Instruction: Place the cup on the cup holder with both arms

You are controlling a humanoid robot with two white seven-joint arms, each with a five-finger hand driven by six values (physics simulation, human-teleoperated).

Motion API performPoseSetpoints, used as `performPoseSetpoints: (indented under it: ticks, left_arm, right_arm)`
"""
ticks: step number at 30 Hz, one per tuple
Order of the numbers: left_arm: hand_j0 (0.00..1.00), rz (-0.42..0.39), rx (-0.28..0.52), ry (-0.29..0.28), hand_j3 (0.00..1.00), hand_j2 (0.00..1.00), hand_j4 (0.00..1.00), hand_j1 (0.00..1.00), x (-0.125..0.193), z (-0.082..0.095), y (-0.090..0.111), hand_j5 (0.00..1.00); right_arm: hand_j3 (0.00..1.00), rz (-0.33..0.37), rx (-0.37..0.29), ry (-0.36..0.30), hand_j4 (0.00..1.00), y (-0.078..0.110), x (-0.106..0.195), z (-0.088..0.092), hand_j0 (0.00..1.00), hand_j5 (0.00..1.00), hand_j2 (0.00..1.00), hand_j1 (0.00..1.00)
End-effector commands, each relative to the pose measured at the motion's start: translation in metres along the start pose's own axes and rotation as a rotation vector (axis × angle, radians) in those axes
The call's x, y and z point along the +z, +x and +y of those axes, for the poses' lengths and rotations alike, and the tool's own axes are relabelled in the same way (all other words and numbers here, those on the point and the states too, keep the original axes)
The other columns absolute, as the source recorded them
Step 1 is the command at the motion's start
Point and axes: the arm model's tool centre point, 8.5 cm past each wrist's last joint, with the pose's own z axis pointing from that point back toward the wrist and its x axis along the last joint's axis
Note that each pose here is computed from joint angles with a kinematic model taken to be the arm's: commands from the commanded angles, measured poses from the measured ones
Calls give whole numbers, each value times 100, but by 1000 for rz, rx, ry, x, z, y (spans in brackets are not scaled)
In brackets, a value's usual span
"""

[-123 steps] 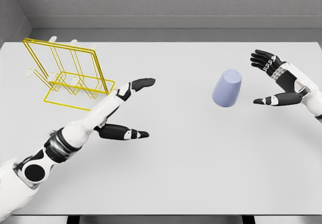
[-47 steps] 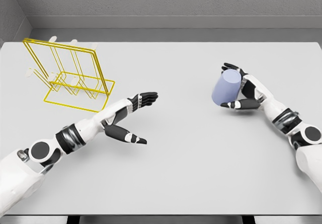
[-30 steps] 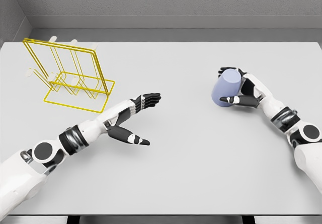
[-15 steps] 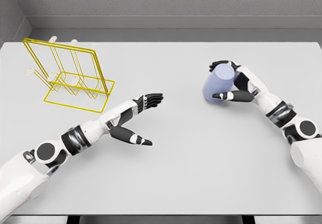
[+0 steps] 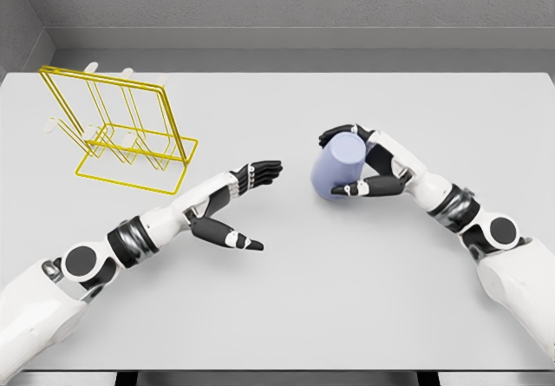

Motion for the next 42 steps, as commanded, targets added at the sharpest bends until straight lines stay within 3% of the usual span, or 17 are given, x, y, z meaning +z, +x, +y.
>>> performPoseSetpoints:
  ticks: [1,8,14,21,24,25,29,32,37,42]
  left_arm:
    - [100,-5,1,4,100,100,100,100,0,2,2,100]
    - [100,5,9,12,100,100,100,100,0,2,-2,100]
    - [100,47,24,72,100,100,100,100,4,18,-19,100]
    - [100,45,38,86,100,100,100,100,-6,19,-25,100]
    - [100,42,41,86,100,100,100,100,-7,18,-25,100]
    - [100,49,41,89,100,100,100,100,-6,19,-27,100]
    - [100,52,39,108,100,100,100,100,-1,25,-27,100]
    - [100,45,41,106,100,100,100,100,-4,24,-27,100]
    - [100,30,62,105,100,100,100,100,-14,17,-29,100]
    - [100,16,72,102,100,100,100,100,-19,13,-28,100]
  right_arm:
    - [71,-19,-21,14,71,-3,-11,12,71,71,71,71]
    - [71,0,-24,47,71,-12,-16,26,71,71,71,71]
    - [71,22,-34,53,71,-19,-13,30,71,71,71,71]
    - [71,14,-46,92,71,-24,-27,49,71,71,71,71]
    - [71,35,-41,88,71,-30,-25,47,71,71,71,71]
    - [73,38,-40,87,73,-30,-24,47,73,73,73,73]
    - [100,39,-35,87,100,-30,-24,45,100,100,100,100]
    - [100,38,-36,88,100,-30,-24,46,100,100,100,100]
    - [100,28,-4,81,100,-20,-26,32,100,100,100,100]
    - [100,100,80,61,100,-8,7,-7,100,100,100,100]
